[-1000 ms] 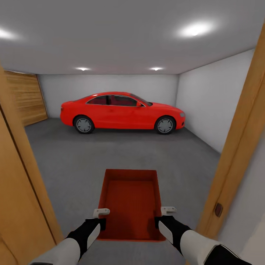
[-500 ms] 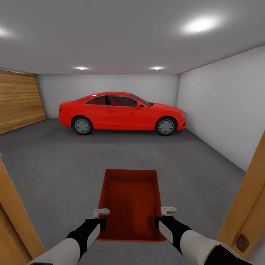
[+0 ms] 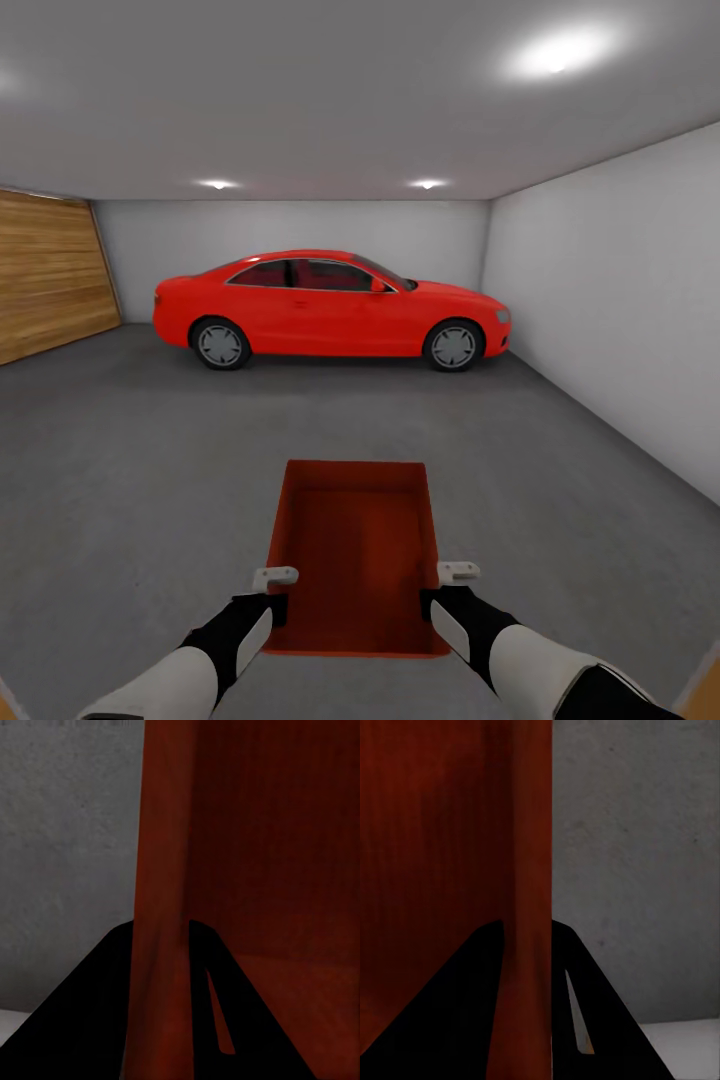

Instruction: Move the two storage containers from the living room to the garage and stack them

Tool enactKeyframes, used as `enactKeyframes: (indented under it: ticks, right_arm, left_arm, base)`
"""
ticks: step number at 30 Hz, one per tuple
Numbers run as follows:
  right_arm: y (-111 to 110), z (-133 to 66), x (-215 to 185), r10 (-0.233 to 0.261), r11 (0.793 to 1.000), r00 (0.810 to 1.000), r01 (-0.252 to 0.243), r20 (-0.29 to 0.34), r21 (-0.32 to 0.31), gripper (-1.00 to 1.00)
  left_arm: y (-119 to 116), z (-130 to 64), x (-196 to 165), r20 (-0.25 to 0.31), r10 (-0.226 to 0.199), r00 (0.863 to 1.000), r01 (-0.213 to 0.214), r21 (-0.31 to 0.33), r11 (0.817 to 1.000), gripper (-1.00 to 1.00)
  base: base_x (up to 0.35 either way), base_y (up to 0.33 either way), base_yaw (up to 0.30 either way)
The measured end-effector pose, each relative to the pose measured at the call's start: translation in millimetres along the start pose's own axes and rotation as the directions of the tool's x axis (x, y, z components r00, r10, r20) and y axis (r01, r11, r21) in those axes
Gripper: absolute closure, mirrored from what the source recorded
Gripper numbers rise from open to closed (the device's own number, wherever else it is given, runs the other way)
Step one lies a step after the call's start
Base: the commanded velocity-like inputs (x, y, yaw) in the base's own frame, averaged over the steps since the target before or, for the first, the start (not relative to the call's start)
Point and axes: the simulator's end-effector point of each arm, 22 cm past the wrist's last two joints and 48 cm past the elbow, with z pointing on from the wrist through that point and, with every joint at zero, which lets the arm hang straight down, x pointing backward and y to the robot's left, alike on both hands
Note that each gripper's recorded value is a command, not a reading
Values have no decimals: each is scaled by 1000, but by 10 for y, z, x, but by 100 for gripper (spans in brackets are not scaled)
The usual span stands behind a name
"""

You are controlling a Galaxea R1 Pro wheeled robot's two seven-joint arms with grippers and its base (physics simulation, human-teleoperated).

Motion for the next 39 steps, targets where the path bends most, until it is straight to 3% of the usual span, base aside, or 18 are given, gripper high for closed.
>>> enactKeyframes:
  ticks: [39]
  right_arm:
    - [0,0,0,0,1000,1000,0,0,0,100]
  left_arm:
    - [0,0,1,0,0,1000,0,0,1000,100]
  base:
    - [322,1,0]
